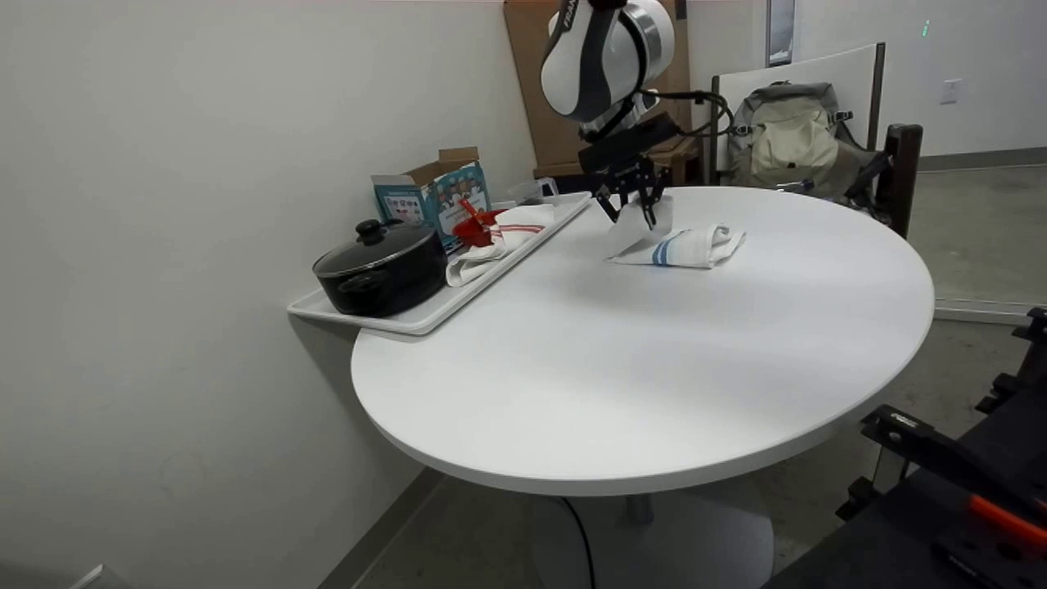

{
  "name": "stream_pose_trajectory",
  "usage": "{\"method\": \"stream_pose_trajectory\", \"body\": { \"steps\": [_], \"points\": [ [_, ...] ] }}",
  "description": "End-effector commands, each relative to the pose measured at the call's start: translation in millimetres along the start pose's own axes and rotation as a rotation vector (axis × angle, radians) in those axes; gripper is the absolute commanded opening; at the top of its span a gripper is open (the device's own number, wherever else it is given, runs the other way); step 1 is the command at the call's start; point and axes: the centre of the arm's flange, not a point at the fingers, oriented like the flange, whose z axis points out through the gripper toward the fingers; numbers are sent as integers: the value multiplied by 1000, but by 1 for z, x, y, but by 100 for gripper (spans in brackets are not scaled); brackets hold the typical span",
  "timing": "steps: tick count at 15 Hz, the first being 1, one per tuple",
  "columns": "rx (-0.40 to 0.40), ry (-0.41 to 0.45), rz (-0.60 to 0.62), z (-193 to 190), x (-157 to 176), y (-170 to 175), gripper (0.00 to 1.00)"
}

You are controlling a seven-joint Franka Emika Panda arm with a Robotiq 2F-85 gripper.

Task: Fold the towel two times over from right to left then left to right, fold the towel in half from top to bottom

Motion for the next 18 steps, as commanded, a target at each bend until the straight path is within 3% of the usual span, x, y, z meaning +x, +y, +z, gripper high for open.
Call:
{"method": "stream_pose_trajectory", "body": {
  "steps": [1,5,11,18],
  "points": [
    [-26,-18,-64,18,-43,13,9],
    [-58,-35,-93,27,-57,26,9],
    [-83,-48,-154,-19,-37,48,9],
    [-211,-149,-284,-49,-23,67,9]
  ]
}}
